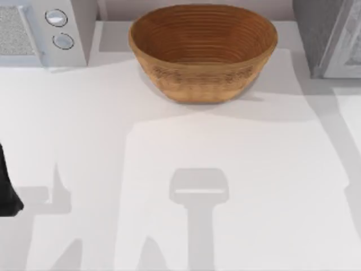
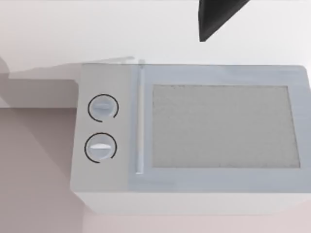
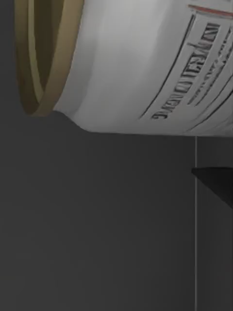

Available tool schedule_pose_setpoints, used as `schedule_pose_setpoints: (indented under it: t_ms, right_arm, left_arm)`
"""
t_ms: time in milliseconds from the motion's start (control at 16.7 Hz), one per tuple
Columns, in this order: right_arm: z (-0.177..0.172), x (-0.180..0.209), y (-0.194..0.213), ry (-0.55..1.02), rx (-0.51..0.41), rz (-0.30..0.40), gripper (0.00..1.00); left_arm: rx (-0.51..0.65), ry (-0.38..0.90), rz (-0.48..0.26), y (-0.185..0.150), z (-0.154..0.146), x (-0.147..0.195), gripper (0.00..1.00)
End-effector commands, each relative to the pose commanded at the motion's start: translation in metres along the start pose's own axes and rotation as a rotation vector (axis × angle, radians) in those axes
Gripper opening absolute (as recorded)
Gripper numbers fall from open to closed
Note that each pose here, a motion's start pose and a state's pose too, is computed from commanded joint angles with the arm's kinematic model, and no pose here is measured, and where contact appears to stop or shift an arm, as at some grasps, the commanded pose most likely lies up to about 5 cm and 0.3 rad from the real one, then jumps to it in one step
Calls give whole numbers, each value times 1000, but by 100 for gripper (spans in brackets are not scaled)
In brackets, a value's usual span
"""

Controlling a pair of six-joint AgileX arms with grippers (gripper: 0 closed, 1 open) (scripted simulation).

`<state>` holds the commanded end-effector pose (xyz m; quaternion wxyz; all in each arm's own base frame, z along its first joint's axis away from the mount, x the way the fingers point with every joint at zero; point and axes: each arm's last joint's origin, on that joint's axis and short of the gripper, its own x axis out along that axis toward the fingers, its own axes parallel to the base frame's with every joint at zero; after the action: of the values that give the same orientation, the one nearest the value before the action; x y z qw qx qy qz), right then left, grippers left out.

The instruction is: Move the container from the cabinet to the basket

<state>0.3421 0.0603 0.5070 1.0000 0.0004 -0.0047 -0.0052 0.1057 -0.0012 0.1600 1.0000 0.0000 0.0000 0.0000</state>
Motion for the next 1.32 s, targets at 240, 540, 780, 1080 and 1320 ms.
schedule_pose_setpoints:
  t_ms: [240, 540, 780, 1080, 1320]
  right_arm:
    - [0, 0, 0, 0, 0, 0, 32]
    - [0, 0, 0, 0, 0, 0, 0]
    - [0, 0, 0, 0, 0, 0, 0]
    - [1, -2, 1, -1, 1, 1, 0]
    - [25, -49, 9, -3, 1, -5, 0]
  left_arm:
    - [0, 0, 0, 0, 0, 0, 100]
    - [0, 0, 0, 0, 0, 0, 100]
    - [0, 0, 0, 0, 0, 0, 100]
    - [0, 0, 0, 0, 0, 0, 100]
    - [0, 0, 0, 0, 0, 0, 100]
